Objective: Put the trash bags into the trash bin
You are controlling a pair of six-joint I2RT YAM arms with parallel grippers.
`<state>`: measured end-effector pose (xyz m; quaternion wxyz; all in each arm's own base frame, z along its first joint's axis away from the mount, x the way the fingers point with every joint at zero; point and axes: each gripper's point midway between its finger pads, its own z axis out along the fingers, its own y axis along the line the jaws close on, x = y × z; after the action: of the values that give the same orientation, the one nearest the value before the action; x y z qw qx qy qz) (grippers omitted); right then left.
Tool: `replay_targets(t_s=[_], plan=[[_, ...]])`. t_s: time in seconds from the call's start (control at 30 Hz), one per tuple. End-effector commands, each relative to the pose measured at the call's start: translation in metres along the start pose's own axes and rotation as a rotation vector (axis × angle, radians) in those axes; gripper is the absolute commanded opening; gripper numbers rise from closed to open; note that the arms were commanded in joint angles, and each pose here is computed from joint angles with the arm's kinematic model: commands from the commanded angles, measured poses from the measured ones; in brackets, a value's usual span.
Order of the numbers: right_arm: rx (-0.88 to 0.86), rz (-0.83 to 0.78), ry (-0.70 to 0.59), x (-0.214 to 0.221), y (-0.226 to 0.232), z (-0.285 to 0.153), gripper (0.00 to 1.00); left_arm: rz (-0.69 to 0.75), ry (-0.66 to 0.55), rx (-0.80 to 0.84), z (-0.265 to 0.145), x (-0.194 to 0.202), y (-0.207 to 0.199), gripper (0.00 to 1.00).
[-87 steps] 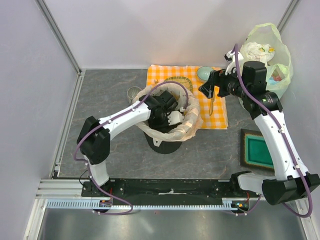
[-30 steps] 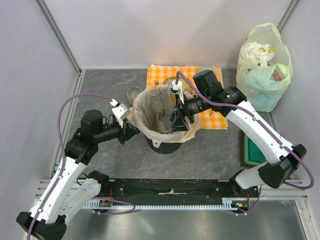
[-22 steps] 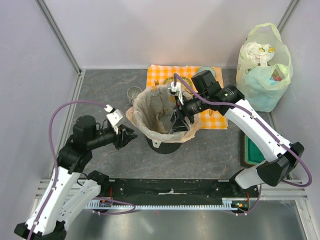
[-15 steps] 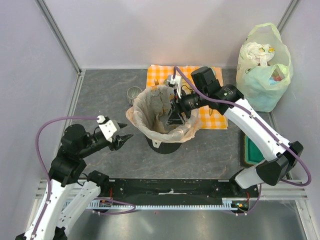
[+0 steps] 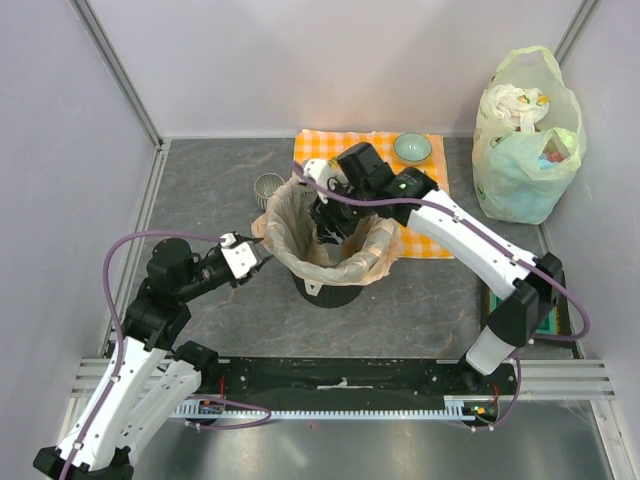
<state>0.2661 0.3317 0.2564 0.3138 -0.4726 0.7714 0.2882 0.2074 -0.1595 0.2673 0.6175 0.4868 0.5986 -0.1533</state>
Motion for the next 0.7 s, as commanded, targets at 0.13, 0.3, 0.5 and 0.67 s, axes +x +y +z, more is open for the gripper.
replay_targets(t_s=[0.13,0.3,0.5,0.67], plan=[[0.101,-0.198,0.204,0.045,-0.030,0.017,0.62,0.104,-0.050,-0.018,0.015,-0.001,0.012,0.48],[0.067,-0.231,0.299,0.079,-0.034,0.036,0.62,0.115,-0.037,-0.002,0.026,0.011,0.011,0.28],[0.046,-0.261,0.420,0.131,-0.043,0.063,0.62,0.096,-0.018,0.013,0.030,0.020,0.008,0.02],[0.043,-0.237,0.485,0.155,-0.048,0.081,0.80,0.082,-0.011,0.021,0.030,0.024,0.005,0.02]])
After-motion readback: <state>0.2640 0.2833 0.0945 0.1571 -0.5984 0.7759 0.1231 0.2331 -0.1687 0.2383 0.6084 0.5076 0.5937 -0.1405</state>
